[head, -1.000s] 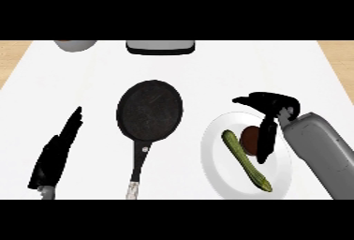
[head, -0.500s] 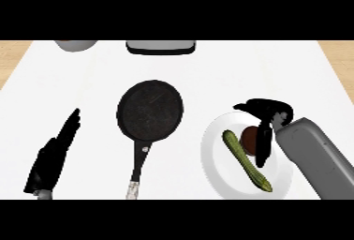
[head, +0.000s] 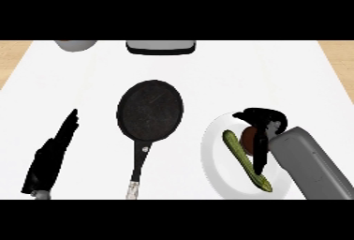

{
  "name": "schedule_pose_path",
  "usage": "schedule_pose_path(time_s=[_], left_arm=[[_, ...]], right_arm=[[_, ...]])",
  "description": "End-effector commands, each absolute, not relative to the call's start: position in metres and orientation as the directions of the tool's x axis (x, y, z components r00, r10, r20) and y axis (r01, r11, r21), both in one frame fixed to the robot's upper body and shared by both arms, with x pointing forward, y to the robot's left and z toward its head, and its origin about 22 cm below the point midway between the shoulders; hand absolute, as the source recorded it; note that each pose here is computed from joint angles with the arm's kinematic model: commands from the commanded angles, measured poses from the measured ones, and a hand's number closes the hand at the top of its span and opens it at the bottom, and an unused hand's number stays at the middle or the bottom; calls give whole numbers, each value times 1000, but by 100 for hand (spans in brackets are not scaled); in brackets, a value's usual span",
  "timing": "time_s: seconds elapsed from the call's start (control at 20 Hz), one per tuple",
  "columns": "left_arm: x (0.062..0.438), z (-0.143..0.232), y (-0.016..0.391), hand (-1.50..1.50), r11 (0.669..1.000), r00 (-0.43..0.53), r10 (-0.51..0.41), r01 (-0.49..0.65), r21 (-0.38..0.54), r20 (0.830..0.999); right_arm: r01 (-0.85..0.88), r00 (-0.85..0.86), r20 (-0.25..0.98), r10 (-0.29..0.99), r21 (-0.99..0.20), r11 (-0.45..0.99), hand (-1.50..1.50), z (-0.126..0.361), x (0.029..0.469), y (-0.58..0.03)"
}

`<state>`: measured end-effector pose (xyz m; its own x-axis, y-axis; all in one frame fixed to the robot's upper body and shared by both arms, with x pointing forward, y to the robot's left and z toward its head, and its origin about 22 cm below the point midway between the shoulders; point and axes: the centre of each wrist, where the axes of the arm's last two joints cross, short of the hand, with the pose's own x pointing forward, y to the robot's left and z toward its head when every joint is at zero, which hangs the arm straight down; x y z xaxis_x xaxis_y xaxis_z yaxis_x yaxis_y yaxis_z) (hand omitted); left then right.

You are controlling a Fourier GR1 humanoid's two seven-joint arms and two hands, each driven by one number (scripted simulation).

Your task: Pick the cupcake from the plate and place it in the pan

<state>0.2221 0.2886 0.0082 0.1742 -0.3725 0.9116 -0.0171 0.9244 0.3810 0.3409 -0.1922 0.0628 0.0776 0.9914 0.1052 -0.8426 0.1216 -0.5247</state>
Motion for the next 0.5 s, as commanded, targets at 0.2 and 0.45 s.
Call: schedule_pose_path(time_s=[0.2,0.45], left_arm=[[227,10,286,0,917,167,-392,-12,399,905],[216,13,308,0,927,158,-367,-19,375,917]], right_arm=[[-852,97,66,993,-509,117,-150,37,337,-204],[-818,106,159,981,-547,177,150,28,344,-194]])
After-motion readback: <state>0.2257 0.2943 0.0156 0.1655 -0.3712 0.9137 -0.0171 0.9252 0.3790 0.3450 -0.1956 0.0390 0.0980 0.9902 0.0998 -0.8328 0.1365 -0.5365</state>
